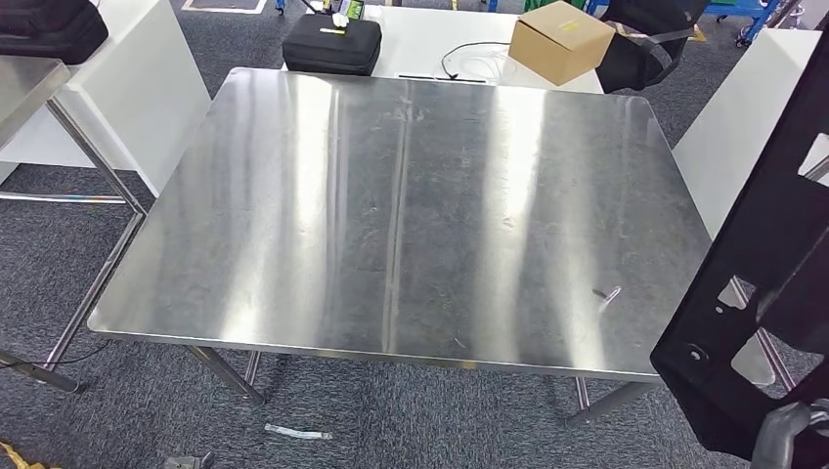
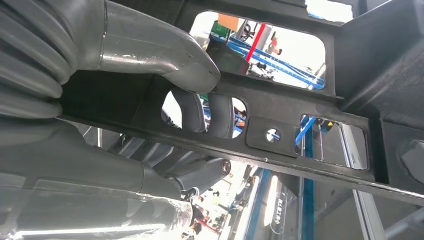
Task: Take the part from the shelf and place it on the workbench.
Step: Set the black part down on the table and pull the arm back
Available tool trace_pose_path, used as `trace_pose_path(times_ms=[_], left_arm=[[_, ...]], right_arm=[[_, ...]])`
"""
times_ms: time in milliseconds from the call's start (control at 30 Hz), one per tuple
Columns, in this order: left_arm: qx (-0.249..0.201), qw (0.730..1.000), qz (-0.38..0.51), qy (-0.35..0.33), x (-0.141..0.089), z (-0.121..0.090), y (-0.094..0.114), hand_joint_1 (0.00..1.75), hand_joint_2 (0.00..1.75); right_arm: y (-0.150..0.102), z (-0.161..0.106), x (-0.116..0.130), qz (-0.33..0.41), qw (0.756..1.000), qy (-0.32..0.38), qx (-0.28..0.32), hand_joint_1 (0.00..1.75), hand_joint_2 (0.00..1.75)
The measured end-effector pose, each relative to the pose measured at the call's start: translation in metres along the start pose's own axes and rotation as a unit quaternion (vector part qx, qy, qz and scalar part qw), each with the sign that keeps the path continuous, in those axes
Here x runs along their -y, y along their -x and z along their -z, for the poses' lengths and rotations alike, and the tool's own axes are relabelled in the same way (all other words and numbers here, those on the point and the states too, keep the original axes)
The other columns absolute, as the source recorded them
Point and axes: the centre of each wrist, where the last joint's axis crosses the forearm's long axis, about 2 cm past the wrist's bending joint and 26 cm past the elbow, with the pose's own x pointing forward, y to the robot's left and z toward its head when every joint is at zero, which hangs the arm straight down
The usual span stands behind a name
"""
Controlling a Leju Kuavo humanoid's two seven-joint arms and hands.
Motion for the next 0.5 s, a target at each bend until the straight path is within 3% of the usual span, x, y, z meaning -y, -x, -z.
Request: trace_pose_path(times_ms=[300, 500], left_arm=[[-0.002, 1.0, 0.001, 0.0, 0.0, 0.0, 0.001, 0.0, 1.75], [0.008, 1.0, 0.0, 0.023, 0.008, 0.008, -0.005, 0.0, 1.75]], right_arm=[[0.001, -0.001, -0.002, 0.0, 1.0, -0.01, 0.003, 1.75, 1.75], [0.002, 0.02, -0.015, -0.056, 0.993, -0.079, 0.074, 1.75, 1.75]])
